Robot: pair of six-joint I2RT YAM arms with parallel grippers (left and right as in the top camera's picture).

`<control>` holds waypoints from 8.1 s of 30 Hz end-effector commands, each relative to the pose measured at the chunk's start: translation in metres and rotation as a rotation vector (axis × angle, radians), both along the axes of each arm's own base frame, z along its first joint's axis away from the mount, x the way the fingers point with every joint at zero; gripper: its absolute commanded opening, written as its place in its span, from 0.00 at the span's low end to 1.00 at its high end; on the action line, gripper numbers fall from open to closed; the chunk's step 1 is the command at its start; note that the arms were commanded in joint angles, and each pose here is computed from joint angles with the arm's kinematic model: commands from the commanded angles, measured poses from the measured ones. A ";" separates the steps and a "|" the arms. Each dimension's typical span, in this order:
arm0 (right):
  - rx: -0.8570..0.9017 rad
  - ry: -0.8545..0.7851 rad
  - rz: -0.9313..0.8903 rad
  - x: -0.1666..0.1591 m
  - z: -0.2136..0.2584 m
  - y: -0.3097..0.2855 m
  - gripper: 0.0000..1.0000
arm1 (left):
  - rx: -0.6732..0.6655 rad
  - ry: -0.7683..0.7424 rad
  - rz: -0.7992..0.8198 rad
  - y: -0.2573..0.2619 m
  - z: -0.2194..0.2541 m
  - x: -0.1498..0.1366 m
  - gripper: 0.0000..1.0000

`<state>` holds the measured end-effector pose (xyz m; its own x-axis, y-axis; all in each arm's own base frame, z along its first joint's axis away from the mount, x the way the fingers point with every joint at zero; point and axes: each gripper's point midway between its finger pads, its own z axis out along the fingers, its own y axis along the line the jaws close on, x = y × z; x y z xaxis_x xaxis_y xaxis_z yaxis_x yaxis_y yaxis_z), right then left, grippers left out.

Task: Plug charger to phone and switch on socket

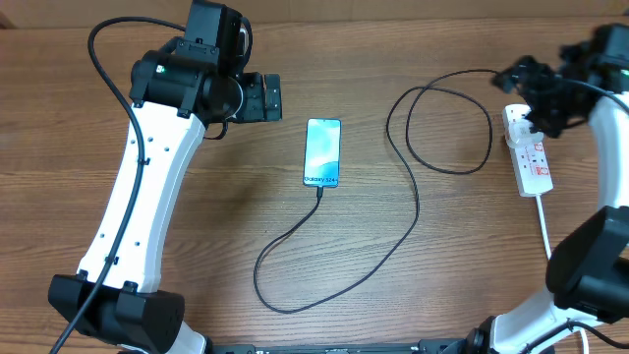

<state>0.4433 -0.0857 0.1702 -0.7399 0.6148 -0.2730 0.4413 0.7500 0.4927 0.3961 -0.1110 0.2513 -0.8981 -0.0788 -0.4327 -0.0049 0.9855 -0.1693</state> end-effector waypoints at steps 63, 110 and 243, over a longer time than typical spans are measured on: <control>-0.201 -0.115 -0.057 -0.003 -0.131 -0.074 1.00 | 0.012 0.000 0.006 0.001 -0.001 0.001 0.99; -0.003 -0.070 0.029 -0.016 -0.146 -0.036 1.00 | 0.011 0.000 0.006 0.001 -0.001 0.001 1.00; -0.168 0.094 -0.202 -0.045 -0.063 -0.075 0.96 | 0.011 0.000 0.006 0.001 -0.001 0.001 1.00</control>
<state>0.3948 -0.1462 0.0620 -0.6927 0.6895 -0.2116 0.6061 0.7155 0.3475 0.3963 -0.1106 0.2513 -0.8977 -0.0783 -0.4337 -0.0056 0.9861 -0.1663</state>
